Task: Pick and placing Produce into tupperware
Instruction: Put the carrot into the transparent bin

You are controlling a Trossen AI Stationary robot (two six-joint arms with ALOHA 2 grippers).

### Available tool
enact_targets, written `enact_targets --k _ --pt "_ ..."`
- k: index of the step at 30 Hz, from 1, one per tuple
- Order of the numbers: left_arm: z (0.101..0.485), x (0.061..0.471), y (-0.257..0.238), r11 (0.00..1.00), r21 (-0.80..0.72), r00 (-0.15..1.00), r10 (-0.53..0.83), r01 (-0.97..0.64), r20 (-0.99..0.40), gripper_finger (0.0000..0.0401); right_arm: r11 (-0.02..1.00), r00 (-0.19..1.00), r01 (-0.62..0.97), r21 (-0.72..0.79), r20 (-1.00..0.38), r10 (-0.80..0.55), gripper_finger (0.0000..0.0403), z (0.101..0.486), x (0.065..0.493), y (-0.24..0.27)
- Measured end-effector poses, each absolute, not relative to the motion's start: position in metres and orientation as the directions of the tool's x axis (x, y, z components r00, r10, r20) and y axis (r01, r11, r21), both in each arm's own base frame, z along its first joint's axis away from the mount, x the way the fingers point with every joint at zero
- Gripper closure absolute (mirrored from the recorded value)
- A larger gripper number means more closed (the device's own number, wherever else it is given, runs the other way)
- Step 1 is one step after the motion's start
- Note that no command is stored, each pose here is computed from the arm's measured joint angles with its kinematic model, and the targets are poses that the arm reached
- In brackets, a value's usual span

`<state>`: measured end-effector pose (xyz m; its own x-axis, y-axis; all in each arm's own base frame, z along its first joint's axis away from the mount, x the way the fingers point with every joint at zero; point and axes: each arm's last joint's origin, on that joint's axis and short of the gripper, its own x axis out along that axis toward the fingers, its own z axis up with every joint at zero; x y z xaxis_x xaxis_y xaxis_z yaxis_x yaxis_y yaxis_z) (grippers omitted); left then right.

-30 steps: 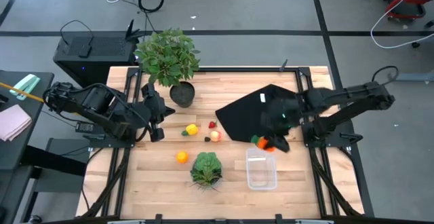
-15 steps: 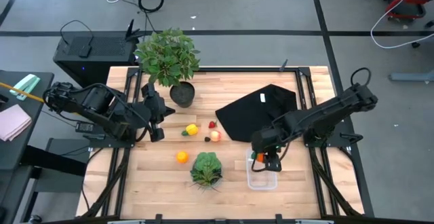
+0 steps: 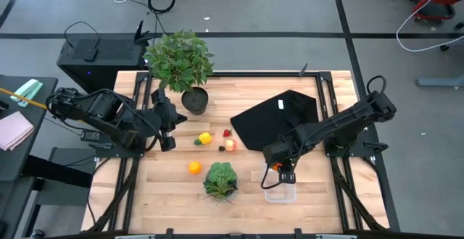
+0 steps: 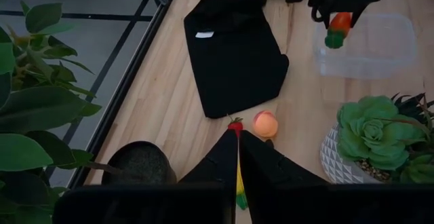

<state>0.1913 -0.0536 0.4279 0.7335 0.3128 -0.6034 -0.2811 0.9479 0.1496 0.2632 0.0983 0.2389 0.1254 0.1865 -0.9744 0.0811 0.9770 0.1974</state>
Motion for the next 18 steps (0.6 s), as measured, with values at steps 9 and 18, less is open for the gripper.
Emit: enact_targets --k 9,18 --pt "0.4279 0.1913 -0.0536 0.948 0.15 0.734 0.313 -0.281 -0.603 0.0384 0.979 0.1 0.082 0.187 -0.979 0.179 0.0217 0.2357 0.2631 0.0982" --pt "0.4278 0.1914 -0.0536 0.948 0.15 0.733 0.313 -0.281 -0.604 0.0374 0.98 0.074 0.088 0.18 -0.982 0.174 0.0198 0.232 0.2636 0.0985"
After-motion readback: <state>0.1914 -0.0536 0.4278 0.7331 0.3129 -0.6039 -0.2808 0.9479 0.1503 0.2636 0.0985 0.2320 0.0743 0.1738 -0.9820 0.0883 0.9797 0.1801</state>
